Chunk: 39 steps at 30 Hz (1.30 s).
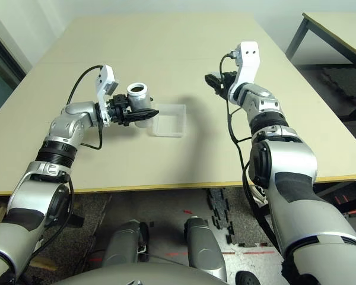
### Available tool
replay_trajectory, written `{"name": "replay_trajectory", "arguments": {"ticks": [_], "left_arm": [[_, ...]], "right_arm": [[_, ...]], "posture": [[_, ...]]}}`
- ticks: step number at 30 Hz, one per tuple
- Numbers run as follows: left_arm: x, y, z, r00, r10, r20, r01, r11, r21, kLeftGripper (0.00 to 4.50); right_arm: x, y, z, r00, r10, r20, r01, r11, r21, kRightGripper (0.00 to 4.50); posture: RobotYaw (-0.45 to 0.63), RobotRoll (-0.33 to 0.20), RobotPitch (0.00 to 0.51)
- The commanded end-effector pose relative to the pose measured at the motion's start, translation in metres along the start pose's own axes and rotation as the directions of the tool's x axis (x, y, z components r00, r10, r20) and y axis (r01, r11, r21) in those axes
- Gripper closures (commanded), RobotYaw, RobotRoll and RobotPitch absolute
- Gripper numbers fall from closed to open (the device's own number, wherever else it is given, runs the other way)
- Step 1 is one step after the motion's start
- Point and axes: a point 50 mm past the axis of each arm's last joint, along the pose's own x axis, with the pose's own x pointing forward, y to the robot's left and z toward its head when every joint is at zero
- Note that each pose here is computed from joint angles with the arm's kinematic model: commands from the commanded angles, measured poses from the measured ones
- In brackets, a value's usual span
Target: Pour the medicine from the bottle into the box.
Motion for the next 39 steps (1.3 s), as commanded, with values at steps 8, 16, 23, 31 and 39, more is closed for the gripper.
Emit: {"name": "replay_trajectory", "arguments": {"ticks": [8, 16, 23, 31, 39], "left_arm": [[-0.003, 0.008, 0.0, 0.998, 0.06, -0.009, -0.06, 0.998, 0.016, 1.82], [-0.003, 0.01, 0.0, 0.997, 0.075, -0.021, -0.075, 0.997, 0.027, 1.82], [-0.005, 0.012, 0.0, 0.996, 0.085, -0.032, -0.084, 0.996, 0.029, 1.82], [-0.006, 0.014, 0.0, 0.993, 0.106, -0.044, -0.104, 0.994, 0.04, 1.82], [-0.008, 0.022, 0.003, 0.984, 0.162, -0.068, -0.157, 0.985, 0.072, 1.82]], "right_arm": [[-0.012, -0.015, -0.038, 0.985, -0.069, -0.155, 0.059, 0.996, -0.065, 1.93], [-0.012, -0.013, -0.052, 0.975, -0.093, -0.202, 0.084, 0.995, -0.055, 1.2], [-0.009, -0.008, -0.051, 0.981, -0.071, -0.183, 0.06, 0.996, -0.069, 0.0], [-0.008, -0.006, -0.013, 0.992, 0.071, -0.106, -0.096, 0.963, -0.251, 0.0], [-0.018, 0.005, 0.022, 0.882, 0.358, -0.307, -0.463, 0.777, -0.425, 0.0]], "posture": [[-0.19, 0.0, 0.039], [-0.19, 0.0, 0.04], [-0.19, 0.0, 0.042], [-0.2, 0.0, 0.046], [-0.2, 0.0, 0.05]]}}
